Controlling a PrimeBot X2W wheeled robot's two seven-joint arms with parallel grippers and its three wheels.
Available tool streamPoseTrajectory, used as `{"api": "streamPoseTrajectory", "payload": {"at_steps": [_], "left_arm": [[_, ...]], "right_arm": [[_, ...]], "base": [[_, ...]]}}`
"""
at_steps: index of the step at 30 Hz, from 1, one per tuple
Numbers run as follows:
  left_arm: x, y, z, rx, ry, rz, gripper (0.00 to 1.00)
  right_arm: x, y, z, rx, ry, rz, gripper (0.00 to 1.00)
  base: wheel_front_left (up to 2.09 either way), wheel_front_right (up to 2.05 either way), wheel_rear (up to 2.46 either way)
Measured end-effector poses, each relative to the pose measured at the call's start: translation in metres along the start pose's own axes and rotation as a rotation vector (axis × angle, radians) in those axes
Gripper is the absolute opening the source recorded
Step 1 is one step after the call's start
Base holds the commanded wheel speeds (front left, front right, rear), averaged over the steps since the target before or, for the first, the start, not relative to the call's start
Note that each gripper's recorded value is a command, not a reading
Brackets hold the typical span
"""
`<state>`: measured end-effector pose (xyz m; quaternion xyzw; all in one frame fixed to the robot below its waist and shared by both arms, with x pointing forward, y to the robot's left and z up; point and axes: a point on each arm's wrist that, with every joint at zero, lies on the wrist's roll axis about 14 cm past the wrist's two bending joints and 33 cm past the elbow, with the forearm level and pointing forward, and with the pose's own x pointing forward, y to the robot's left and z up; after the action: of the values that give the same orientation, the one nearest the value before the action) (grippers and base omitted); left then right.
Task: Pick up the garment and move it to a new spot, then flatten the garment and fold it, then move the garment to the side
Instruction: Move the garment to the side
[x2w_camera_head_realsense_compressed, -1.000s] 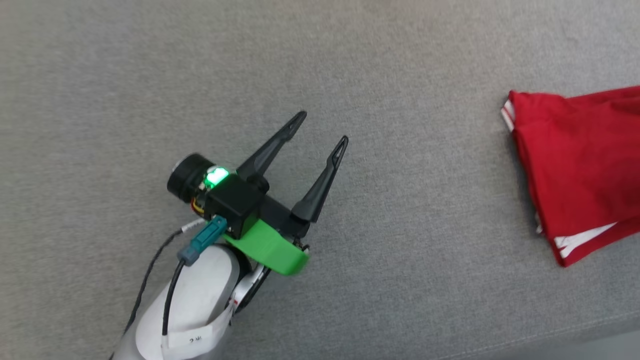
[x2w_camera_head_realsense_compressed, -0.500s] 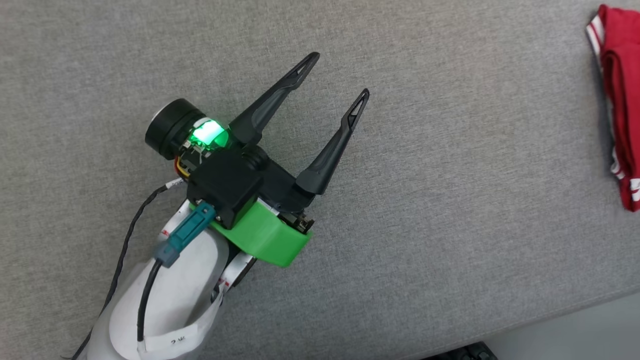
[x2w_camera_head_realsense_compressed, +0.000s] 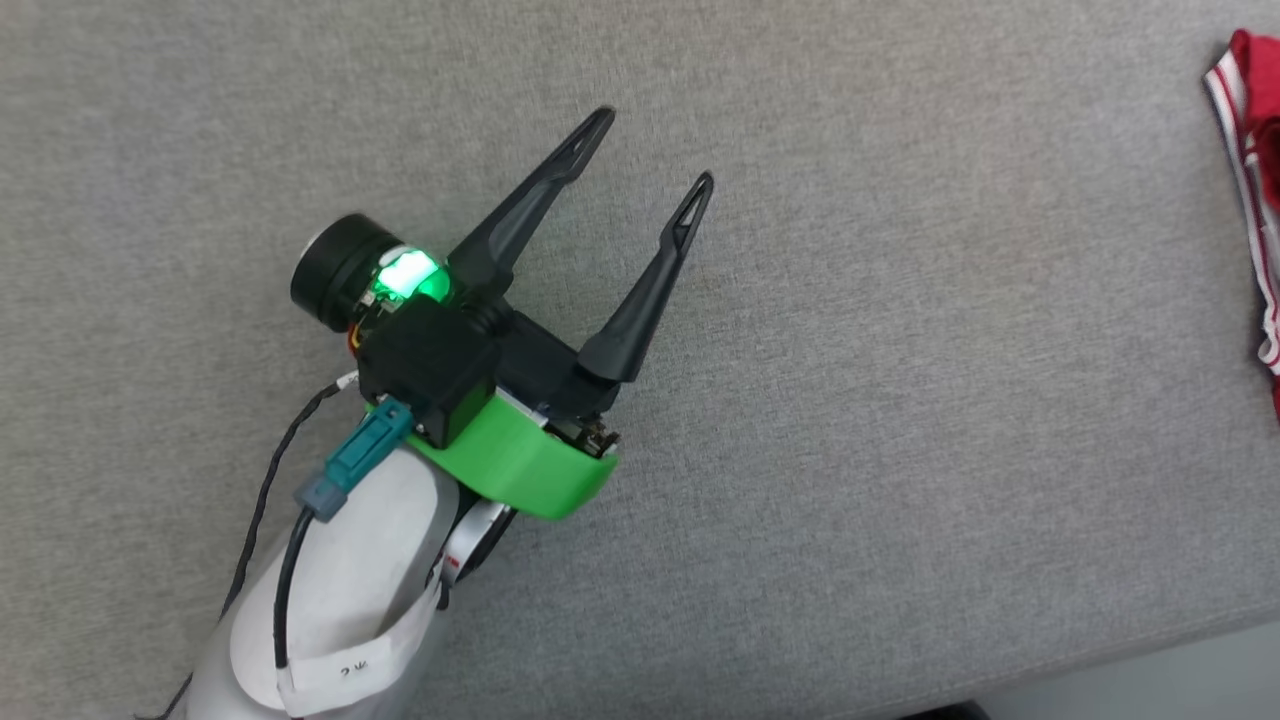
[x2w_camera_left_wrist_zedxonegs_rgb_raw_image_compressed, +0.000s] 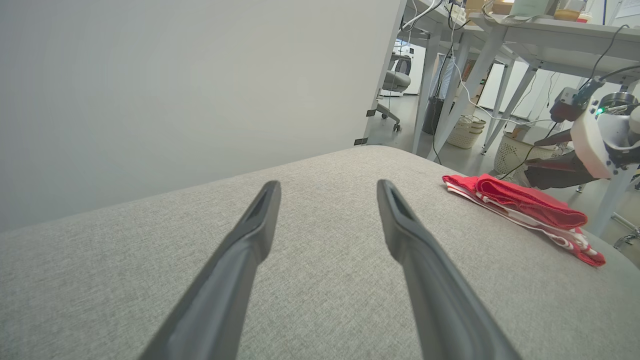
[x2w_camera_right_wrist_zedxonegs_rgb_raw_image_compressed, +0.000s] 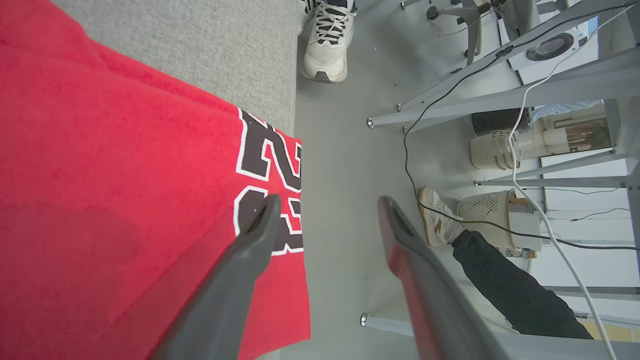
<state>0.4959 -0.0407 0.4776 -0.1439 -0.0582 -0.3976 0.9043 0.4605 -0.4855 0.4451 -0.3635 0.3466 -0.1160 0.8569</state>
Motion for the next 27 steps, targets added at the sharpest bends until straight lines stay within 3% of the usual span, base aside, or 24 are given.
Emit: {"api": "streamPoseTrajectory", "payload": {"at_steps": [3,7,16,21,27], "left_arm": [[-0.008,0.004,0.004,-0.003,0.008,0.041,1.0],[-0.027,0.013,0.005,-0.01,0.041,0.129,1.0],[-0.079,0.028,0.035,0.04,0.062,0.31,1.0],[-0.104,0.028,0.057,0.045,0.031,0.39,1.0],[-0.134,0.023,0.071,0.063,0.017,0.462,1.0]], "right_arm": [[-0.009,-0.004,0.021,0.023,-0.08,-0.006,1.0],[-0.028,-0.001,0.062,0.135,-0.23,0.011,1.0],[-0.109,0.031,0.147,0.397,-0.61,0.135,1.0],[-0.155,0.048,0.168,0.56,-0.757,0.189,1.0],[-0.192,0.078,0.164,0.722,-0.832,0.246,1.0]], "base": [[0.0,0.0,0.0],[0.0,0.0,0.0],[0.0,0.0,0.0],[0.0,0.0,0.0],[0.0,0.0,0.0]]}}
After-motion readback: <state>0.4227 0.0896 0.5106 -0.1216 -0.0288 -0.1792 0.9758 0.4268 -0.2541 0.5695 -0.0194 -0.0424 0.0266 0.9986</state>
